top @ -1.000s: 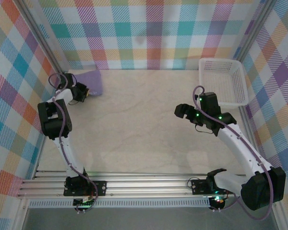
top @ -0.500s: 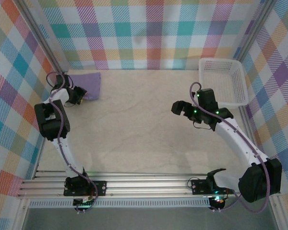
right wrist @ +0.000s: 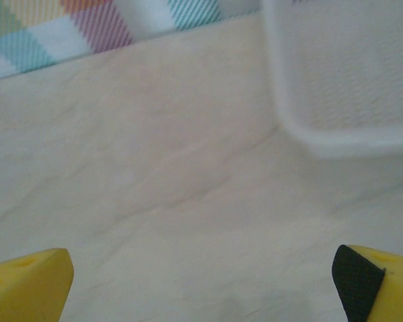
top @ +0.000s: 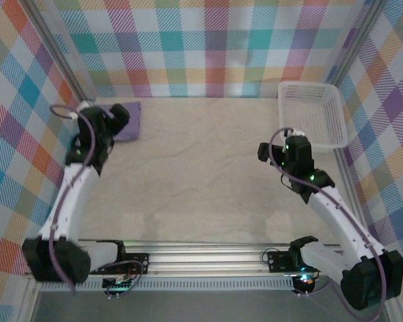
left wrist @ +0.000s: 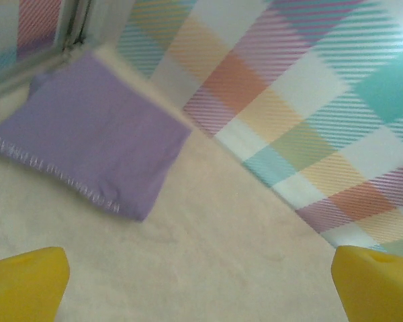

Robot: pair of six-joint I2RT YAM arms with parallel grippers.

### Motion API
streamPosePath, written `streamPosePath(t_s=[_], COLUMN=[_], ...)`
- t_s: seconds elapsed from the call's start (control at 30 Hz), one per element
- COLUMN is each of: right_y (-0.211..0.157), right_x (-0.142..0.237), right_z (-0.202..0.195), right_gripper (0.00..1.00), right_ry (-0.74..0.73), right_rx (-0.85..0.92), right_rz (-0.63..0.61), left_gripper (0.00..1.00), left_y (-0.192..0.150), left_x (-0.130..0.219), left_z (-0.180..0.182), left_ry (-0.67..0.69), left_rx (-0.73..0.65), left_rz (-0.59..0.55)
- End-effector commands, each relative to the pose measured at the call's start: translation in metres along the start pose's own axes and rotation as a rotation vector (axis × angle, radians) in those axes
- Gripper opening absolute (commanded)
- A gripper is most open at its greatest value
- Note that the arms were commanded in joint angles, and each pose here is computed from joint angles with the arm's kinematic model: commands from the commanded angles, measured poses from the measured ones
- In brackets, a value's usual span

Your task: Fold and stack the t-shirts

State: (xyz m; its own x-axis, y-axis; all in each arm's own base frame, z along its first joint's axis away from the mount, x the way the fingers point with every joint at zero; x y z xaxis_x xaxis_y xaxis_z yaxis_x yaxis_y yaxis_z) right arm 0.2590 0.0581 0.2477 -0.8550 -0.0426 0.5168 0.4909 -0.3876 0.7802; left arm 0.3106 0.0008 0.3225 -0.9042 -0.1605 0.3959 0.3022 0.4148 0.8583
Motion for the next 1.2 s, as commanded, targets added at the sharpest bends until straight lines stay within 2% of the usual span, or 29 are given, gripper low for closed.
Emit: streamPosePath(t_s=[0.0, 0.03, 0.07, 0.13, 0.23, 0.33, 0.5, 0.57, 0.67, 0.9, 0.93, 1.0, 1.17], right_y=[-0.001, -0.007, -0.013, -0.023, -0.034, -0.039, -0.03, -0.027, -0.032, -0.052, -0.051, -0.047, -0.048], right_x=[-0.017, -0.023, -0.029, -0.041, -0.056, -0.071, -0.086, -0.092, -0.1, -0.103, -0.106, -0.113, -0.118], right_z=[-0.02, -0.027, -0.034, -0.052, -0.074, -0.085, -0.094, -0.096, -0.095, -0.093, -0.09, -0.088, -0.08], right_gripper=[1.0, 1.0, 1.0, 1.0, 1.0, 1.0, 1.0, 1.0, 1.0, 1.0, 1.0, 1.0, 1.0], right_ry=[-0.034, -0.028, -0.038, -0.041, -0.026, -0.013, 0.062, 0.054, 0.105, 0.207, 0.244, 0.188, 0.158], right_rx=[0.194, 0.214, 0.22, 0.186, 0.097, 0.091, 0.041, 0.014, 0.008, 0.068, 0.075, 0.078, 0.117], right_rz=[-0.224, -0.223, -0.21, -0.155, -0.146, -0.124, -0.183, -0.153, -0.162, -0.184, -0.217, -0.133, -0.12], left_gripper=[1.0, 1.0, 1.0, 1.0, 1.0, 1.0, 1.0, 1.0, 1.0, 1.0, 1.0, 1.0, 1.0], left_y=[-0.058, -0.076, -0.089, -0.116, -0.141, -0.156, -0.163, -0.17, -0.182, -0.18, -0.18, -0.18, -0.18], left_x=[-0.009, -0.011, -0.015, -0.029, -0.05, -0.069, -0.09, -0.092, -0.088, -0.092, -0.092, -0.092, -0.092], left_z=[0.036, 0.042, 0.05, 0.058, 0.06, 0.058, 0.061, 0.055, 0.061, 0.059, 0.059, 0.059, 0.06], left_ry=[0.202, 0.216, 0.245, 0.198, 0.165, 0.129, 0.083, 0.012, 0.024, 0.003, 0.004, 0.003, 0.002], left_rx=[-0.239, -0.327, -0.347, -0.404, -0.465, -0.52, -0.524, -0.563, -0.557, -0.559, -0.559, -0.558, -0.559], left_rz=[-0.116, -0.125, -0.113, -0.096, -0.038, -0.015, 0.009, 0.014, -0.047, -0.012, -0.01, -0.011, -0.012])
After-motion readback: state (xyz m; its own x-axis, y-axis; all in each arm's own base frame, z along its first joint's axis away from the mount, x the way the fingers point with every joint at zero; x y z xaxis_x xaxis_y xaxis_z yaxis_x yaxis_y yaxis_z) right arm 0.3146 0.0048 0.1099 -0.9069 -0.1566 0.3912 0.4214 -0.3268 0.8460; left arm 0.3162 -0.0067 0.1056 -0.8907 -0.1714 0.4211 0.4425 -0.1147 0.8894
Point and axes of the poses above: each hand's point on the last joint's axis, 136 mm out from that joint toward the fingers, its own x axis back along the fingers, its own z axis along the line the jaws close on, y = z × x, the point moved 8 cm from there along x, back along the fingers, and after that the axes turned 13 degrees about -x, right-handed, at the moved point
